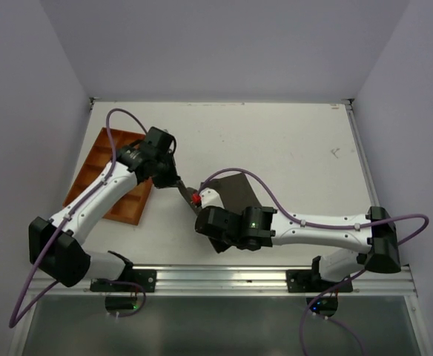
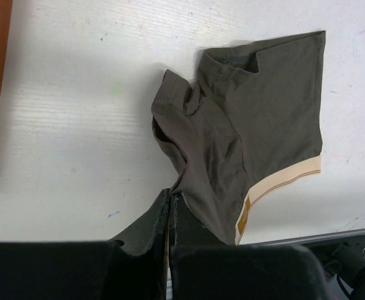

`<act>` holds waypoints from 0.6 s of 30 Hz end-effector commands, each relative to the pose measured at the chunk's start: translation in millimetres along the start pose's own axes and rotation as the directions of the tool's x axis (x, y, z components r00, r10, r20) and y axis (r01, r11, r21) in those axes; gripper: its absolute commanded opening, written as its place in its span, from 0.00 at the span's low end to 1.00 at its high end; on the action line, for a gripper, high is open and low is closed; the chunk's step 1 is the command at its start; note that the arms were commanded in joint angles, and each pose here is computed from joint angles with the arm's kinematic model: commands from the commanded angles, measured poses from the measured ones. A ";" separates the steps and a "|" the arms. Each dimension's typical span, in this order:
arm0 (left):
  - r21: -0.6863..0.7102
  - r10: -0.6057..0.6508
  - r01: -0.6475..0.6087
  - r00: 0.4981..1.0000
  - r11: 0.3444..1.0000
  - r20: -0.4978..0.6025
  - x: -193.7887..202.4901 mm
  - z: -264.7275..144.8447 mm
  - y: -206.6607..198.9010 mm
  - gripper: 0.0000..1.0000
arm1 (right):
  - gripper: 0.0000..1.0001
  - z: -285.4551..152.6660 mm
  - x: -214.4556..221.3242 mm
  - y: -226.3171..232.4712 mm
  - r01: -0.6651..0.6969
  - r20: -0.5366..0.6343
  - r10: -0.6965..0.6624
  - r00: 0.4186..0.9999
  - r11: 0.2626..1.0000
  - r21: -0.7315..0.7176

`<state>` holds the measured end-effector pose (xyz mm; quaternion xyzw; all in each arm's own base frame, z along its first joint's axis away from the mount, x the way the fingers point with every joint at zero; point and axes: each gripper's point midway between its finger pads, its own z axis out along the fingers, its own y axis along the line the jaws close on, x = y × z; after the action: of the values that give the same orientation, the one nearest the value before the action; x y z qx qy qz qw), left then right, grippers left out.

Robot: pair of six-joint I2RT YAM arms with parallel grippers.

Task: Roll the underwear
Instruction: Fold the underwear

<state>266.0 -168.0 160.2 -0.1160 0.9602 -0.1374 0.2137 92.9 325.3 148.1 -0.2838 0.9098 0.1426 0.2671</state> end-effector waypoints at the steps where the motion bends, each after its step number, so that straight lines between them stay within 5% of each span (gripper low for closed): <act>1: -0.007 -0.003 0.003 0.997 1.000 0.078 -7.2 -22.5 8.0 0.00 | 0.00 -19.4 -21.3 15.9 -0.003 0.046 0.006 0.999 0.998 -0.064; 8: 0.173 0.014 -0.026 0.997 0.985 0.069 -26.2 -9.0 -42.6 0.00 | 0.00 -8.1 -20.9 -7.0 -0.033 0.054 0.035 0.998 0.999 -0.027; 18: 0.237 0.090 -0.087 0.996 0.968 0.001 -43.0 37.7 -86.8 0.00 | 0.00 14.3 -28.3 -71.2 -0.189 0.075 0.190 0.979 0.982 -0.024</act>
<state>313.7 -218.5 148.1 -0.0829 0.9583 -0.1901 0.1966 150.6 283.1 138.6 -0.1948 0.9288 0.1509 0.2767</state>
